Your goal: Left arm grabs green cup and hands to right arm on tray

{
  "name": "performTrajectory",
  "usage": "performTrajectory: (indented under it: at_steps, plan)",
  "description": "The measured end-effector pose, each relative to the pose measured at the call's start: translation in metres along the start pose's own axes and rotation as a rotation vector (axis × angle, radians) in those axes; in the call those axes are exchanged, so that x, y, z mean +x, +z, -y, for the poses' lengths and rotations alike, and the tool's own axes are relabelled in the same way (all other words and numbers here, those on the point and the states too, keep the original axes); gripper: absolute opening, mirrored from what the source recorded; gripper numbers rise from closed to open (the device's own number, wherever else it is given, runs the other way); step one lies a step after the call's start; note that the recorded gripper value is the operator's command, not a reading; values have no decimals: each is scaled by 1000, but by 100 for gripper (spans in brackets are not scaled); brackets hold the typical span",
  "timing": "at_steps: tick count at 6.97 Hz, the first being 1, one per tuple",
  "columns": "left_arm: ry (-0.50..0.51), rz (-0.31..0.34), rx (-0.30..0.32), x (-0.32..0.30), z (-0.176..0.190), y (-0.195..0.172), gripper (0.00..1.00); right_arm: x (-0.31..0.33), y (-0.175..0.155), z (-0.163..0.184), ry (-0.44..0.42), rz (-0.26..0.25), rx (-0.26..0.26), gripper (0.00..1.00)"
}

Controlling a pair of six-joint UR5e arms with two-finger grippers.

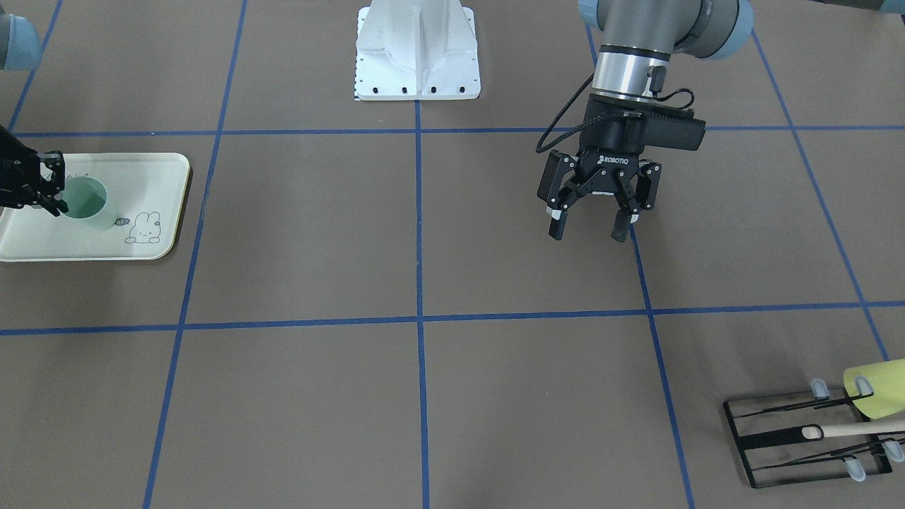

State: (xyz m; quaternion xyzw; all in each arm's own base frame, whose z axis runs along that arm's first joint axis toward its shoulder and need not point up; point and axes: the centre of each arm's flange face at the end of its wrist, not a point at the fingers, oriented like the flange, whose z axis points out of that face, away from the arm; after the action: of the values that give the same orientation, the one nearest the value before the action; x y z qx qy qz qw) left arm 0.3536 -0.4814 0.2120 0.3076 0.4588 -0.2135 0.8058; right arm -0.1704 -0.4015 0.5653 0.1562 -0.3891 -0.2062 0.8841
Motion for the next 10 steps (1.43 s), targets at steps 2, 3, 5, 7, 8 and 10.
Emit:
performTrajectory:
  at_steps: [2,3,5,7,8,10]
  plan:
    - [0,1,0,0,0,0,99,-2,-2,0,0,15,-2,99]
    - [0,1,-1,0,0,0,99,-2,-8,1,12,41,-4,99]
    - [0,4,0,-3,2,0,99,8,-30,3,69,102,-12,99]
    - [91,45,-48,-38,39,1,99,31,-43,0,87,73,-39,99]
    - [172,96,-103,-69,68,0,99,54,-53,-2,66,32,-63,99]
    - [319,209,-258,-149,128,-10,99,106,-88,14,36,-75,-146,99]
